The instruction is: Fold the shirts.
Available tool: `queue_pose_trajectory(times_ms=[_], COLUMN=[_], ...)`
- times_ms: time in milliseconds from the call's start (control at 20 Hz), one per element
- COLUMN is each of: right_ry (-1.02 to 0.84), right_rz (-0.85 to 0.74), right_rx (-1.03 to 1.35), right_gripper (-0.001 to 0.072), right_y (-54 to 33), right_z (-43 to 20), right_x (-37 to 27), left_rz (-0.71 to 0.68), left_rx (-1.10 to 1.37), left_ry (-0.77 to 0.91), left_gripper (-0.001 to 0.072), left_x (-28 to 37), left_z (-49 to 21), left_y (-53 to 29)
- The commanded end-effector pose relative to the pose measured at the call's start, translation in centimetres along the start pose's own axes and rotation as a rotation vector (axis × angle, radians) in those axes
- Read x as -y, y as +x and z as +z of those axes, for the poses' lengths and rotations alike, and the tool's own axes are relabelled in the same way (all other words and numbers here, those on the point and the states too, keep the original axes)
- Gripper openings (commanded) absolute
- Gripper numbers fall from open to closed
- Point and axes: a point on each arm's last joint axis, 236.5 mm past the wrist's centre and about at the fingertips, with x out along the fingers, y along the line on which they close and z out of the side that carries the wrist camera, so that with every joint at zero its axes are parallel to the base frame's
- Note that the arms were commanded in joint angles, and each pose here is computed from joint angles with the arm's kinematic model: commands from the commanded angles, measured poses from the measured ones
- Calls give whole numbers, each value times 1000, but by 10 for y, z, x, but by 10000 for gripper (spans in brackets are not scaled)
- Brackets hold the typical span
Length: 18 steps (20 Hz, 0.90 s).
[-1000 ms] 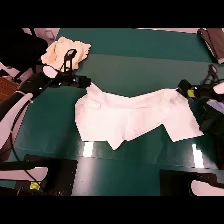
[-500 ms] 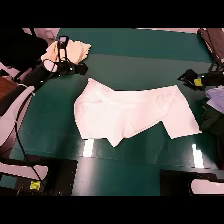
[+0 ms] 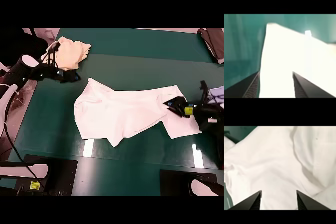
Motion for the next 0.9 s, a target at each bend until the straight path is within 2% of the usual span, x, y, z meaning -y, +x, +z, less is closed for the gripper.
queue_pose_trajectory(times_ms=[0, 200, 450, 700, 850], right_ry=[66, 55, 63, 5, -16], right_rz=[83, 76, -30, -39, 4], right_rx=[8, 7, 14, -52, -147], right_gripper=[501, 446, 446, 445, 445], right_y=[-3, -8, 12, 51, 56], right_z=[-27, -47, -38, -19, -36], right_x=[3, 5, 39, 25, 5], left_rz=[-59, -78, -74, -81, -81], left_rx=[-240, -153, -99, -109, -105], left_ry=[-62, -69, -25, -21, -18], left_gripper=[494, 494, 495, 495, 495], left_x=[1, 10, 18, 21, 22], left_z=[-72, -58, -46, -48, -48], left_y=[0, -3, -15, -18, -19])
